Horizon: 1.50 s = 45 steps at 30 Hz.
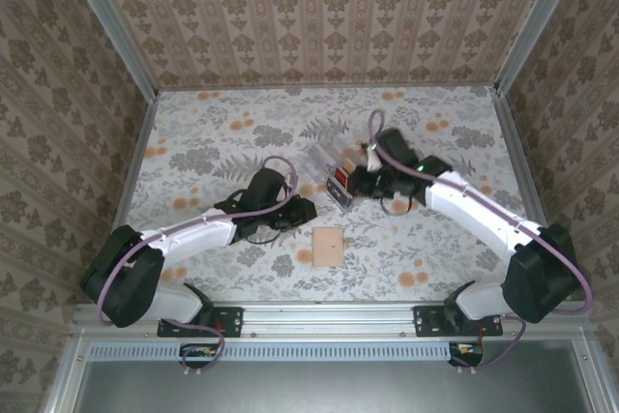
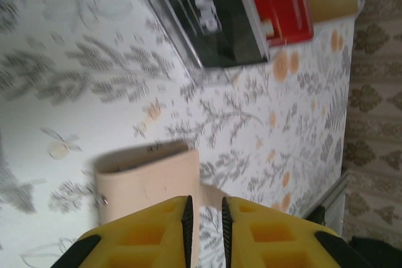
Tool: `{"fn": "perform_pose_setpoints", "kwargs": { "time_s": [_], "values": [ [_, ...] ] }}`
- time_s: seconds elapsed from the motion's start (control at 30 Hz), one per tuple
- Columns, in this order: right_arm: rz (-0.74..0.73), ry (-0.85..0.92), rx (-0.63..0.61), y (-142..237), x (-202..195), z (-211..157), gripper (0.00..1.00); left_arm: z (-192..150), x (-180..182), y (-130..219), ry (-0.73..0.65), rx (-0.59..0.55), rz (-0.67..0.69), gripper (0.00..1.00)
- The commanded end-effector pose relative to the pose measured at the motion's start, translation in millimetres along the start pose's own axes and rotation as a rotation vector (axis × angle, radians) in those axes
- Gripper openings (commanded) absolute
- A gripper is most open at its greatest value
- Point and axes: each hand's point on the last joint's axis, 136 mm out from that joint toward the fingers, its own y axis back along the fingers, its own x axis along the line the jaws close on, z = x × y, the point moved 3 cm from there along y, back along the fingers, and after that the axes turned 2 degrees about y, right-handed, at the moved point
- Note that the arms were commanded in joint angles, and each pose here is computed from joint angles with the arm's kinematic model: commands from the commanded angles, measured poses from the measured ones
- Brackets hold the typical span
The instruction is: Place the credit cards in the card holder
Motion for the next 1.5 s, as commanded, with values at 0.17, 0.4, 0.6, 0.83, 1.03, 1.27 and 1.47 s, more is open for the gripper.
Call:
{"fn": "perform_pose_setpoints", "kwargs": {
  "time_s": [0.17,0.4,0.6,0.83,1.03,1.27,1.47],
  "values": [
    [-0.07,-0.088,0.104,-49.0,1.3,-77.6,0.13,-22.0,5.8,-18.6,0.051,0.041,-0.023,0.18],
    [-0.152,-0.066,0.174,-67.2,-7.7,-87.4,0.12,-24.2,4.3,-35.1,0.057,0.084,-0.051,0.16],
    [-0.286,-0.054,0.211,-68.2,-35.3,-100.0,0.11,-28.9,17.4,-43.9,0.082,0.104,-0.009,0.15],
    [-0.368,-0.067,0.226,-66.7,-62.9,-113.7,0.12,-38.7,35.9,-47.6,0.082,0.146,0.075,0.13],
    [-0.447,-0.072,0.251,-71.9,-85.0,-126.0,0.12,-43.3,48.8,-48.2,0.097,0.147,0.109,0.12],
    [-0.384,-0.18,0.261,-80.6,-92.0,-136.1,0.13,-42.5,49.9,-50.5,0.093,0.149,0.117,0.12],
    [-0.148,-0.247,0.191,-70.5,-64.1,-110.3,0.15,-43.0,51.8,-51.6,0.092,0.154,0.124,0.12]
  ]
}}
